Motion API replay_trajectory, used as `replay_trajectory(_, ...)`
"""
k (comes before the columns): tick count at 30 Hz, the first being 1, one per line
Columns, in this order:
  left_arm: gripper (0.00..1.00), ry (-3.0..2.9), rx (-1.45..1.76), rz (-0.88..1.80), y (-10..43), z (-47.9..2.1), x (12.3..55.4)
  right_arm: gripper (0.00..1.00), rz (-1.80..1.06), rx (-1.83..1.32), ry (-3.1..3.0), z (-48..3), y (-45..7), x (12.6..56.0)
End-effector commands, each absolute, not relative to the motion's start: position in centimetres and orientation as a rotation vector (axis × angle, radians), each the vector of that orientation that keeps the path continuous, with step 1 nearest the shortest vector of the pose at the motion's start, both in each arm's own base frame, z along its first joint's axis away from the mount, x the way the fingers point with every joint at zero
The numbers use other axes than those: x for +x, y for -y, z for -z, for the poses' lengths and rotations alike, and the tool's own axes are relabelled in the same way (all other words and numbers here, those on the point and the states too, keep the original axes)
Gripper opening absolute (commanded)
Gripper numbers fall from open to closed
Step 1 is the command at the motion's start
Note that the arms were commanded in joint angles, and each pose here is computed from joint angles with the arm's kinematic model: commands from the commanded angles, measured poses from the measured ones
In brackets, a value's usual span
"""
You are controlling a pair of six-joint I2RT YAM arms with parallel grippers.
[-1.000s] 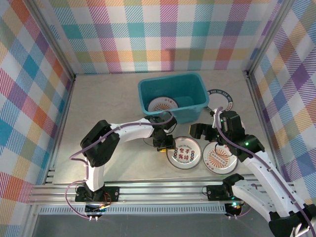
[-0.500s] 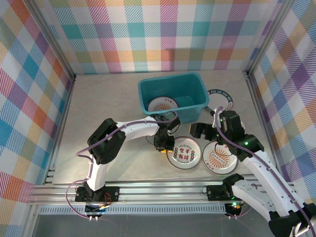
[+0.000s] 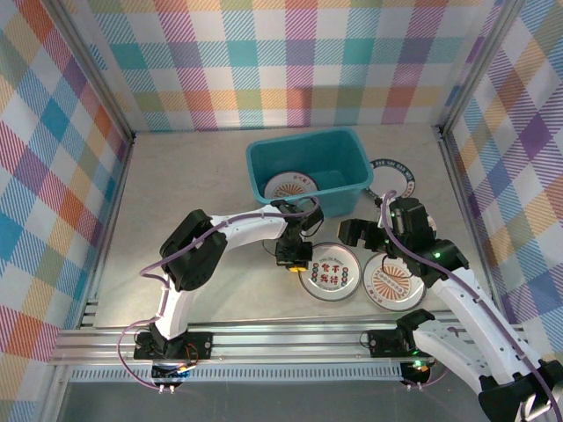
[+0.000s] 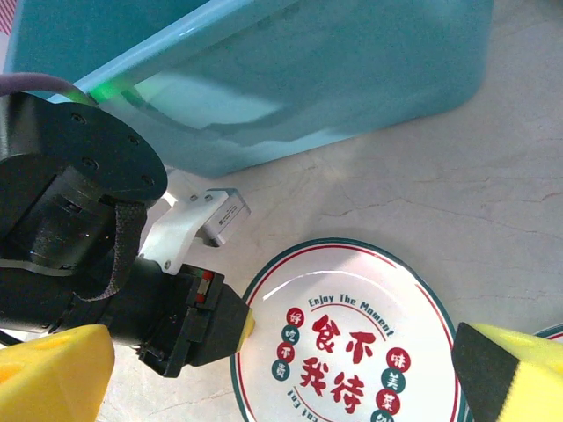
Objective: Place the plates into the plastic bin on the countertop
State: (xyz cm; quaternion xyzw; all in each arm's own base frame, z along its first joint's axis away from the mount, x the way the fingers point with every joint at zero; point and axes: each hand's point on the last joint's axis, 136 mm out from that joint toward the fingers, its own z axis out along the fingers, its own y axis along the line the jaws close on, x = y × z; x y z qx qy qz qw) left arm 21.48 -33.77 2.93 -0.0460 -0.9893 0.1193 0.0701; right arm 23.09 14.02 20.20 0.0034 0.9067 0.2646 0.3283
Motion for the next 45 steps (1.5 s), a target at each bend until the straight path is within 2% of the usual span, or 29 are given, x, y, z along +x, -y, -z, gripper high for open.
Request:
replay_trajectory(1,0.10,3.000,-0.143,-0.304,33.2,-2.7,21.3,0.99,-0.702,0.013,-2.351,-20.6,-14.1,23.3)
replay_trajectory(11,0.10,3.185,-0.027,-0.429,31.3,-6.4,22.1,0.99,-0.708,0.006,-2.335,-21.2,-13.9,22.7)
replay_trajectory(21,0.01,3.249,-0.039,-0.642,31.8,-9.4,21.7,0.99,-0.740,-0.023,-2.360,-21.3,-14.2,21.7)
replay_trajectory(29,0.00,3.313,-0.077,-0.847,31.4,-13.8,21.6,0.99,-0.864,-0.067,-2.482,-17.2,-15.8,20.0)
replay_trajectory(36,0.00,3.309,-0.095,-0.950,31.1,-15.2,21.2,0.99,-1.029,-0.171,-2.463,-15.8,-17.8,19.1)
replay_trajectory(45,0.00,3.254,-0.062,-1.082,30.4,-16.4,20.9,0.99,-1.003,-0.253,-2.503,-14.1,-17.8,18.9)
